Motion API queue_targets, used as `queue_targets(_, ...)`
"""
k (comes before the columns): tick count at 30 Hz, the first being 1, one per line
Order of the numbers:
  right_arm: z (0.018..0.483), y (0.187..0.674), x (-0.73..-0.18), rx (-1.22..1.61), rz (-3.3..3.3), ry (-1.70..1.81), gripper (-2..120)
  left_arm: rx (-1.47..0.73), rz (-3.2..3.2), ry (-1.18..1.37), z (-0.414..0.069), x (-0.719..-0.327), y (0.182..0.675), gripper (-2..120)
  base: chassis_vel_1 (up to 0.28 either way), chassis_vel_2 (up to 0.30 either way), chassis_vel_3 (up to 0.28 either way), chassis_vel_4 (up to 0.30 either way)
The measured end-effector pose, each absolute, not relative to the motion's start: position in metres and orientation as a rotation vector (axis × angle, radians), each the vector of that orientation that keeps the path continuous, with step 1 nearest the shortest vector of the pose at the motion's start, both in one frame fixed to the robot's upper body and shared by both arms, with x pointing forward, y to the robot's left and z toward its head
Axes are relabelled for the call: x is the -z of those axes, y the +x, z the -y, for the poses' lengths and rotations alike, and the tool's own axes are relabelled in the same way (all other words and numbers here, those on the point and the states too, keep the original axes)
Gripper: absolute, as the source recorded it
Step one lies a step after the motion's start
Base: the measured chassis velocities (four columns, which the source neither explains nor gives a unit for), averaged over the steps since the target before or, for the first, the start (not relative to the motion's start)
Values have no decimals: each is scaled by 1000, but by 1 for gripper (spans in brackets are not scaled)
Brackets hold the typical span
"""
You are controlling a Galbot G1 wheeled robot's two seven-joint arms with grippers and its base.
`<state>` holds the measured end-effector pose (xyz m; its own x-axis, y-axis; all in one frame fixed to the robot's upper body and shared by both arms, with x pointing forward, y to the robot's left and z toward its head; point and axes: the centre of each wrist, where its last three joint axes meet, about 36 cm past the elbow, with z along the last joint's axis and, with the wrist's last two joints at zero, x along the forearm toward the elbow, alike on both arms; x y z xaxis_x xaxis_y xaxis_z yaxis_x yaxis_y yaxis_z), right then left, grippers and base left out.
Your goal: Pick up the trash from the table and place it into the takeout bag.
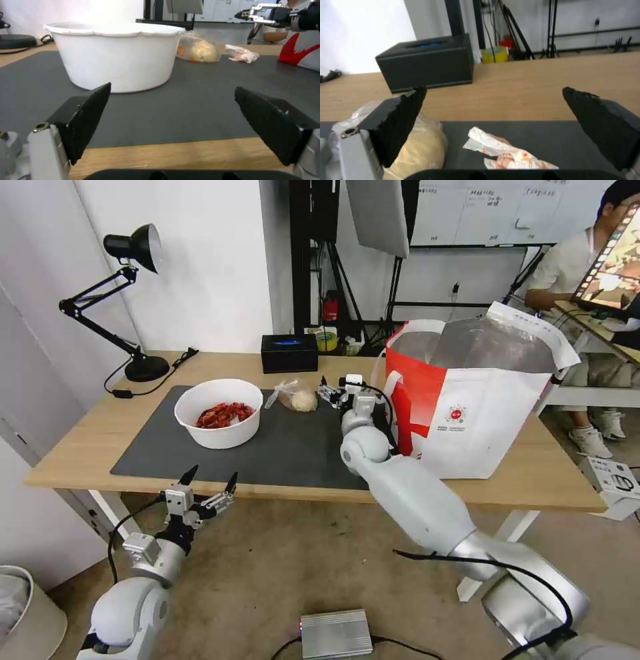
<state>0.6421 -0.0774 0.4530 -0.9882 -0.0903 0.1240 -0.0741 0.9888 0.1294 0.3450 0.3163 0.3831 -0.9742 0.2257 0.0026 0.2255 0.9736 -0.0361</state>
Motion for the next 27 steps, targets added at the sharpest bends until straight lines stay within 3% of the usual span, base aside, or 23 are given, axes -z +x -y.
queue_targets(12, 61, 665, -472, 166, 2869, 101, 100, -67, 3111, -371, -316, -380, 344, 100, 0, 0, 0, 0)
queue_targets(27, 64, 679, -440, 99, 2778, 10, 100, -80, 3110, -375, -315, -374, 339, 100, 0, 0, 0, 0)
